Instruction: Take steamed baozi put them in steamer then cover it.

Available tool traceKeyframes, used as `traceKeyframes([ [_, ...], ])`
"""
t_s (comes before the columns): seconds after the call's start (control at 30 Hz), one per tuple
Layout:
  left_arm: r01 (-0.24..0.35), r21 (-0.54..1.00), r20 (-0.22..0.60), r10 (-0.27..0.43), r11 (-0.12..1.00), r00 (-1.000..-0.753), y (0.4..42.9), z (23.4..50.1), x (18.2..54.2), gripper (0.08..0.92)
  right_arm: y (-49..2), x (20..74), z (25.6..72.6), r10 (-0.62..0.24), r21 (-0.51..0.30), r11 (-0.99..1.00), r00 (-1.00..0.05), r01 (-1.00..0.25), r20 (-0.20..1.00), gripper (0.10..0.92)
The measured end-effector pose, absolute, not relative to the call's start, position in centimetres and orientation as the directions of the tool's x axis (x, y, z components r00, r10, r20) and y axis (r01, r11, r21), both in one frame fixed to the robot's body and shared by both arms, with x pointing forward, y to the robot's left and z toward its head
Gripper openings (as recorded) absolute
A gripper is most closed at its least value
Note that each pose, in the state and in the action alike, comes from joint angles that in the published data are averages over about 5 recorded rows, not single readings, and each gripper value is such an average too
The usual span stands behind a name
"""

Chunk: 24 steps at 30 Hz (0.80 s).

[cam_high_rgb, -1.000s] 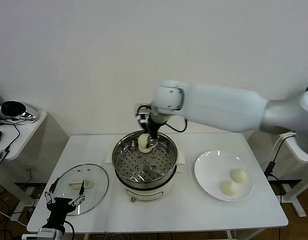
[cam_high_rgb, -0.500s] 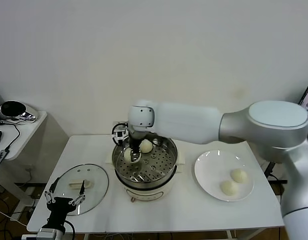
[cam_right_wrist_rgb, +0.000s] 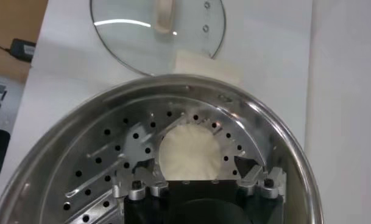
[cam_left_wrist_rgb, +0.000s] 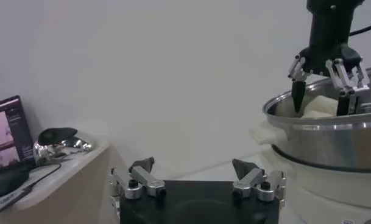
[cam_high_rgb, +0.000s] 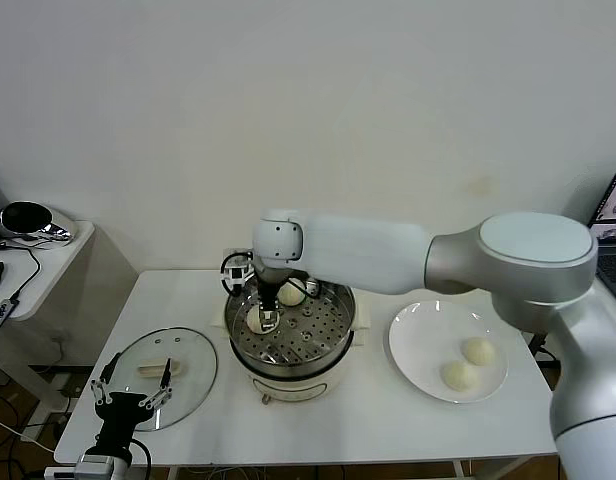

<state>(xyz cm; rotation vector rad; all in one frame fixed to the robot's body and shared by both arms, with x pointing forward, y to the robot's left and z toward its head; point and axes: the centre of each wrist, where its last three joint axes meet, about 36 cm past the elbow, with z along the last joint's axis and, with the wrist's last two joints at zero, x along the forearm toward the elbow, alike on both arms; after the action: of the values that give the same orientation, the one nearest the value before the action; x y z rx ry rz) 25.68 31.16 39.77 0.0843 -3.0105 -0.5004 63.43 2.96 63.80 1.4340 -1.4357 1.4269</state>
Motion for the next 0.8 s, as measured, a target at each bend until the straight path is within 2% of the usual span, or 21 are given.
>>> traceKeyframes([
  [0.2,-0.033,0.330,0.077,-0.062,0.944,-0.995,31.1,40.0,25.6,0.823,-2.3,63.1,68.0,-0.221,-0.251,-0.240,-0.199,-0.938,0.955,0.823],
  [0.37,-0.025,0.333,0.082,-0.055,0.943,-0.995,30.8,39.9,25.4,0.823,-8.5,62.4,69.7,-0.194,-0.246,-0.274,-0.197,-0.930,0.961,0.823],
  [0.57,-0.021,0.336,0.083,-0.052,0.942,-0.995,30.6,39.9,25.3,0.823,-16.9,61.0,69.3,-0.152,-0.237,-0.292,-0.200,-0.927,0.968,0.823],
  [0.8,-0.022,0.337,0.092,-0.056,0.941,-0.994,30.6,39.6,25.2,0.823,-25.2,58.7,66.6,-0.107,-0.237,-0.271,-0.216,-0.933,0.971,0.823],
])
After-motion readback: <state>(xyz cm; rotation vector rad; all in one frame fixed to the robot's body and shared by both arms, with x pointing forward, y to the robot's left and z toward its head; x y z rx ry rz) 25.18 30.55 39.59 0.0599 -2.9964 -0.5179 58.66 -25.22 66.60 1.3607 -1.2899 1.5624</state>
